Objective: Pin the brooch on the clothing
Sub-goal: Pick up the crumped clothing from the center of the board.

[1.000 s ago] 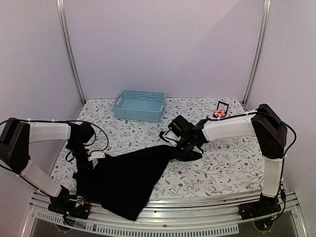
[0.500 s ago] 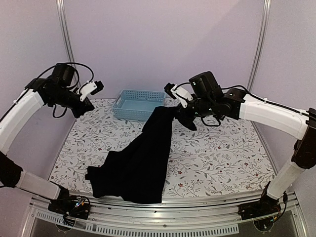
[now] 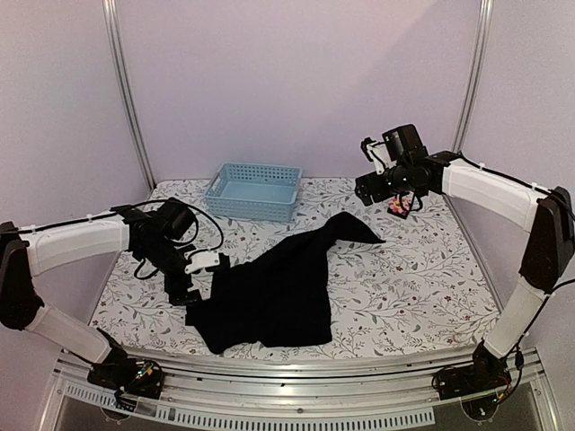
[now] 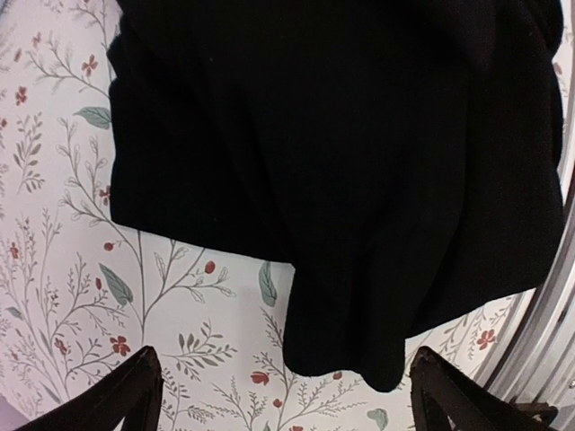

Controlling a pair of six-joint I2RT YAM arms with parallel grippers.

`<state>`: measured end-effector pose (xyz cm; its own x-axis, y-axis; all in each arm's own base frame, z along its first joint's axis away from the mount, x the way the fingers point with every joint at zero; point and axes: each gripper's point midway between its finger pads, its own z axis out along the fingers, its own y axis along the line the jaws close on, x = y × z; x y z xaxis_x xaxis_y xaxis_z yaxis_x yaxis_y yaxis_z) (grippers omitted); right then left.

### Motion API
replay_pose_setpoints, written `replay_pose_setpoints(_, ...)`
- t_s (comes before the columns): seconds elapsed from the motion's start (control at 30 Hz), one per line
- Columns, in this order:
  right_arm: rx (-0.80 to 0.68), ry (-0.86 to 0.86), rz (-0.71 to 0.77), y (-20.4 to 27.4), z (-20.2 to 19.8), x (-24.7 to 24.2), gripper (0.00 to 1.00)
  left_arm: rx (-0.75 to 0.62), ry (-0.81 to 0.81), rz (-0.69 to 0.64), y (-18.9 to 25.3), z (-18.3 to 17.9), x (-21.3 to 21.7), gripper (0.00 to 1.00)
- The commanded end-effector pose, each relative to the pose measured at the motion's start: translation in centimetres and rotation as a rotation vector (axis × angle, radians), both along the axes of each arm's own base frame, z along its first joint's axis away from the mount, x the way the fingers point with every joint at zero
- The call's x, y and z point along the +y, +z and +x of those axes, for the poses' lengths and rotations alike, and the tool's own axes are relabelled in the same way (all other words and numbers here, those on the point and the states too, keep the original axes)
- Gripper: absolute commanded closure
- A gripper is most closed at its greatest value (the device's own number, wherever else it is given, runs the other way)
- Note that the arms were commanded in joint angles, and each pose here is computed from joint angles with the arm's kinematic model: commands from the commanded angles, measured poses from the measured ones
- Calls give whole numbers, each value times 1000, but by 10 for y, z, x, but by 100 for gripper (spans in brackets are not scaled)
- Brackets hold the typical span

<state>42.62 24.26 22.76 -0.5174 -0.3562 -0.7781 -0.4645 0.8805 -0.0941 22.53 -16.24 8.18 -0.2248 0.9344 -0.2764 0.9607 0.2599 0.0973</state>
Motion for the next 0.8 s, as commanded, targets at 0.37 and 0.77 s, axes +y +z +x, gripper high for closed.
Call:
replay_pose_setpoints(0.37,19,745,-226,-109,-166,187,11,96,-19,66,-76,10,-13,52)
replay_pose_setpoints(0.77,14,960,-431,-181,-161,215,18,79,-29,-112,-22,-4,-32,100)
